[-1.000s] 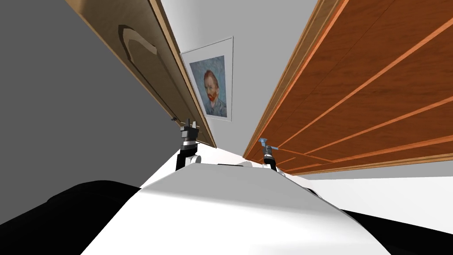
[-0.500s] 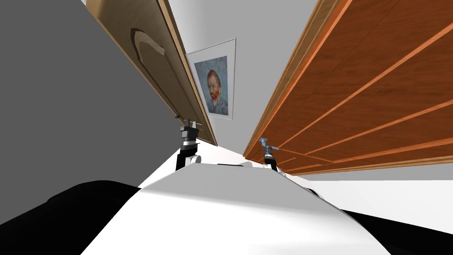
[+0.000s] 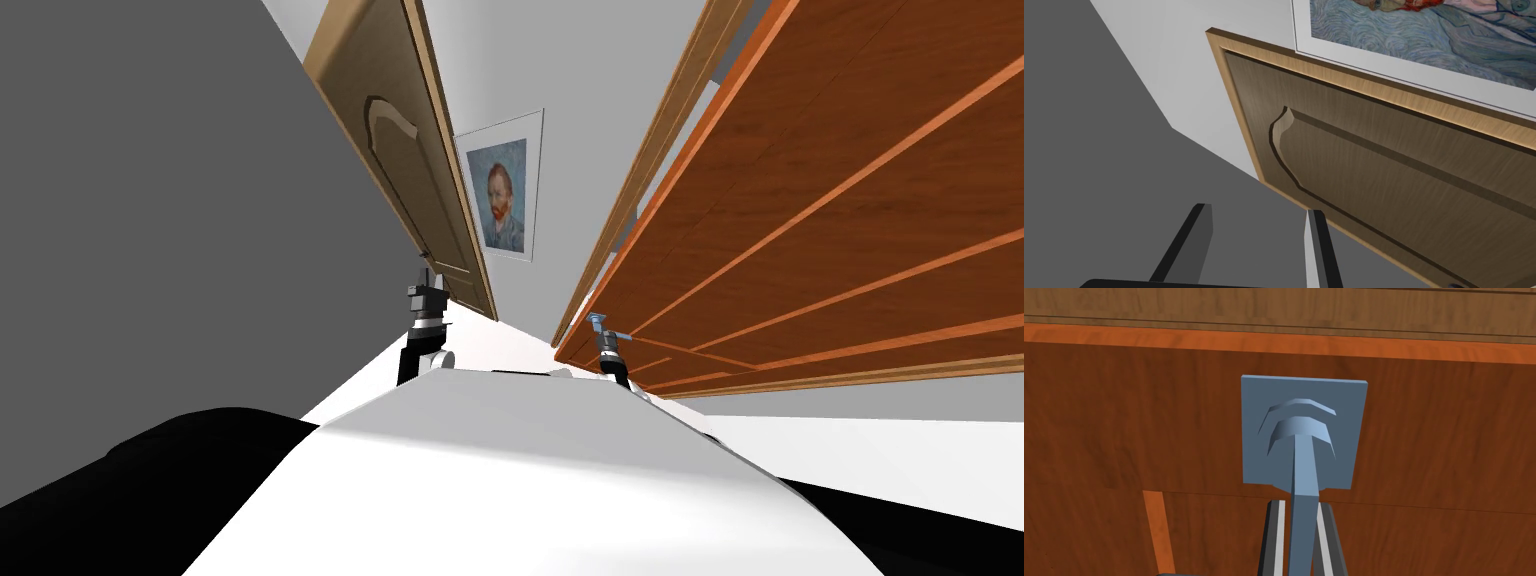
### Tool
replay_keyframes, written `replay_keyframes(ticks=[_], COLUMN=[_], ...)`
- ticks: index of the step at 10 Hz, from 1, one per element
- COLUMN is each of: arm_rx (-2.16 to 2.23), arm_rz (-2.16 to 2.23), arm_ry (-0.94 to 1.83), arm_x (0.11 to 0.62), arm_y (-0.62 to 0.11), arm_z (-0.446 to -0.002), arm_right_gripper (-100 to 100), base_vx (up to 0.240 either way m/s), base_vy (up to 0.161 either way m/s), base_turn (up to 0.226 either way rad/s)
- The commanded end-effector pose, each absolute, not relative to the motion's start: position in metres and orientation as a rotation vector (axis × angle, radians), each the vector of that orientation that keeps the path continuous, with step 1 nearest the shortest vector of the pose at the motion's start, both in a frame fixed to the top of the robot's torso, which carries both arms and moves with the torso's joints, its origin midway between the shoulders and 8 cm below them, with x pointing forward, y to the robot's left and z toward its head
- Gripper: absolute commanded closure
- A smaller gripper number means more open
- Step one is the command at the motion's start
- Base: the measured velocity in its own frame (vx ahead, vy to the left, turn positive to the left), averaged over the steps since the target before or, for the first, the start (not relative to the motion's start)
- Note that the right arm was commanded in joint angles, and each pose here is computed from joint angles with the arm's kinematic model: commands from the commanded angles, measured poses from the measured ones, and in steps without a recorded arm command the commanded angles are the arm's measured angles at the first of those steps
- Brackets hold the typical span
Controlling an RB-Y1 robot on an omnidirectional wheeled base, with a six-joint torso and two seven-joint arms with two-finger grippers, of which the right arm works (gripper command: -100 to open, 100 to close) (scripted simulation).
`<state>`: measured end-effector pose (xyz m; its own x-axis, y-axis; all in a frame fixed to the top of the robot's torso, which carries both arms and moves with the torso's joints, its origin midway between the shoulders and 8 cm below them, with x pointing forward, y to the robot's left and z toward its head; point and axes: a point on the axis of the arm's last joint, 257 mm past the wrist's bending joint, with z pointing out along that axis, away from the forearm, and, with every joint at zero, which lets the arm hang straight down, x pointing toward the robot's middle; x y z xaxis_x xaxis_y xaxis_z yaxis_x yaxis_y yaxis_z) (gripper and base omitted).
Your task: Pull the door open
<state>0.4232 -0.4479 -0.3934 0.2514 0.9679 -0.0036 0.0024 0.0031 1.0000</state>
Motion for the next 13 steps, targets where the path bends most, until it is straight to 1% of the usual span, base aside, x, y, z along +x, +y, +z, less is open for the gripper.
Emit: replay_keyframes(ticks=[1,2,4,6,8,10,13], arm_rx=[1.315,1.313,1.311,1.315,1.311,1.306,1.296], arm_rz=[1.028,1.031,1.035,1.039,1.045,1.052,1.066], arm_ry=[1.028,1.031,1.034,1.043,1.048,1.054,1.066], arm_x=[0.4221,0.4207,0.4193,0.4195,0.4203,0.4213,0.423], arm_y=[-0.446,-0.4467,-0.4474,-0.443,-0.4421,-0.4412,-0.4394], arm_z=[-0.3931,-0.3928,-0.3925,-0.3959,-0.3953,-0.3946,-0.3932], arm_right_gripper=[100,100,100,100,100,100,100], base_vx=[-0.236,-0.272,-0.23,-0.123,-0.198,-0.23,-0.261], base_vy=[-0.117,-0.095,-0.031,-0.01,-0.055,-0.049,-0.088], base_turn=[0.245,0.232,0.127,0.064,0.143,0.155,0.207])
